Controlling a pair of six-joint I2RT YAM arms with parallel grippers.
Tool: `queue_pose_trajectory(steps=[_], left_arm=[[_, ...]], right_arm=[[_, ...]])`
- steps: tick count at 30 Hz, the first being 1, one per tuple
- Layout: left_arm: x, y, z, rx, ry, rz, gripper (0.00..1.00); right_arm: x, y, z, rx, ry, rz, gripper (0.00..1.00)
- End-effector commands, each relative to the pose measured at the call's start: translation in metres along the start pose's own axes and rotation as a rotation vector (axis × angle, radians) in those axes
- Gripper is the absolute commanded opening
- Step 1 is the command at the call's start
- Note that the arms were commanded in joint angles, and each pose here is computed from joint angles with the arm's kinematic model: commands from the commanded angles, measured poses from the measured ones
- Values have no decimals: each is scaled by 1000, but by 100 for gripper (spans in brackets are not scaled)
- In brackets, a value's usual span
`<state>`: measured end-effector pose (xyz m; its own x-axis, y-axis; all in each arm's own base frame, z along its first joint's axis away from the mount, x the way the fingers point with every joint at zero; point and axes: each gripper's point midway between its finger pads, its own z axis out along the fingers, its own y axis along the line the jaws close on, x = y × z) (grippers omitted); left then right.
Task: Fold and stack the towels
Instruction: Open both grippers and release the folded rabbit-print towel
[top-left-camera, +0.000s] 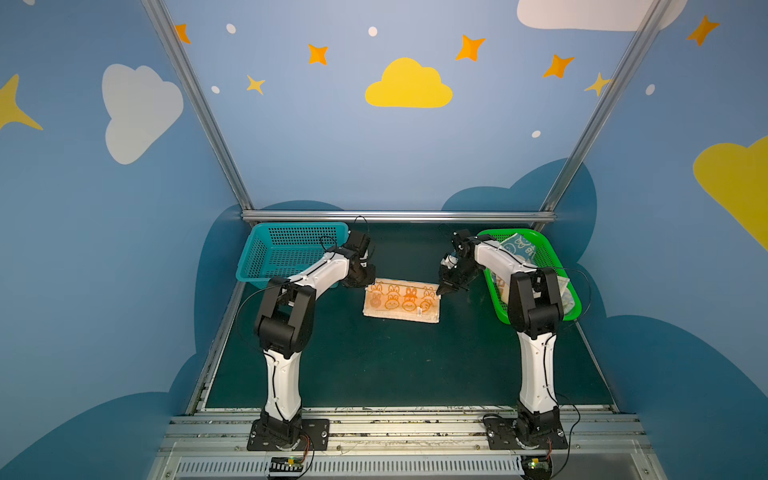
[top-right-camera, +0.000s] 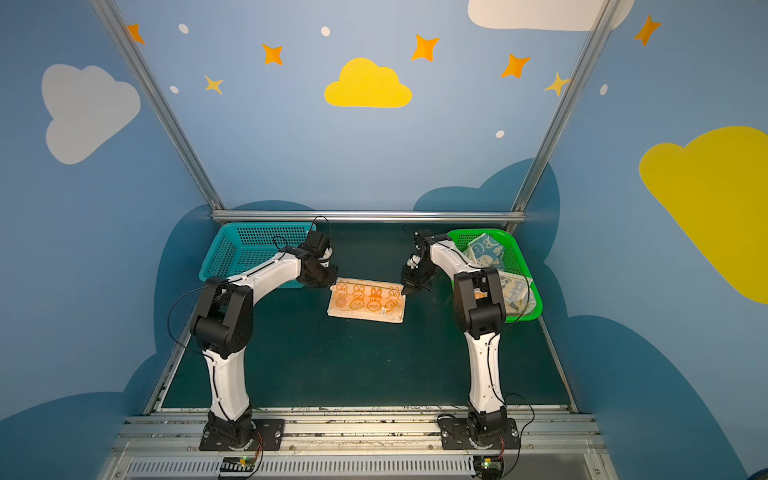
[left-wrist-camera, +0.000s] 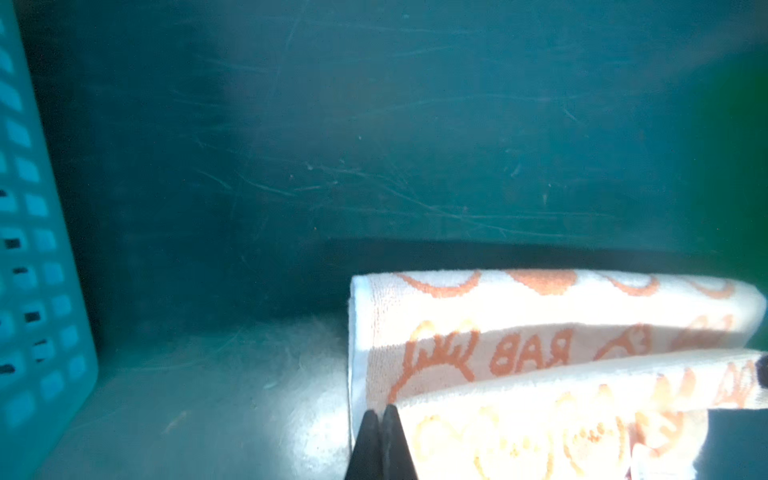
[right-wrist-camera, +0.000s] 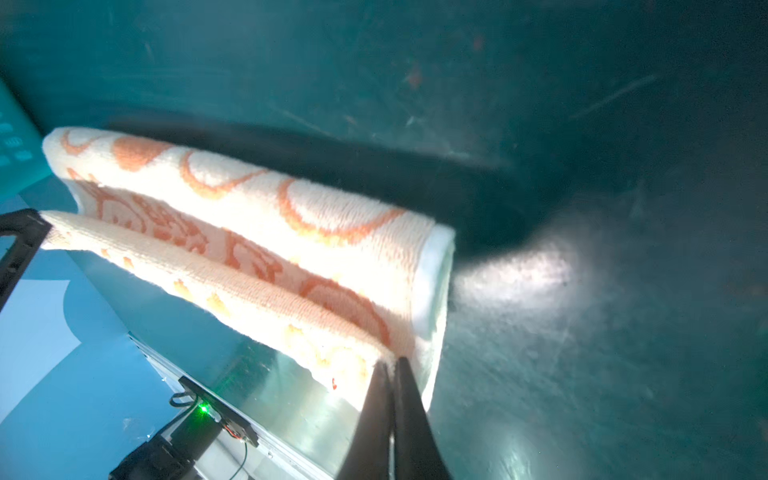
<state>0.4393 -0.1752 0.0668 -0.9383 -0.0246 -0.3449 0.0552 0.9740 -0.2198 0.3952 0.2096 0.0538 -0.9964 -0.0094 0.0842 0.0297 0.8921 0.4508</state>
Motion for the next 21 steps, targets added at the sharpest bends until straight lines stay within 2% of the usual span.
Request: queue_pose_trajectory(steps=[1,10,21], left_arm=[[8,9,-19,-27,-3,4,3],[28,14,-24,-19,5,-20,3],[44,13,-2,1,53,-39,3]], right_arm=[[15,1,-22,26,-5,-16,0],[37,-5,-15,35,14,-15,0],[50,-11,11,46,59,-7,0]])
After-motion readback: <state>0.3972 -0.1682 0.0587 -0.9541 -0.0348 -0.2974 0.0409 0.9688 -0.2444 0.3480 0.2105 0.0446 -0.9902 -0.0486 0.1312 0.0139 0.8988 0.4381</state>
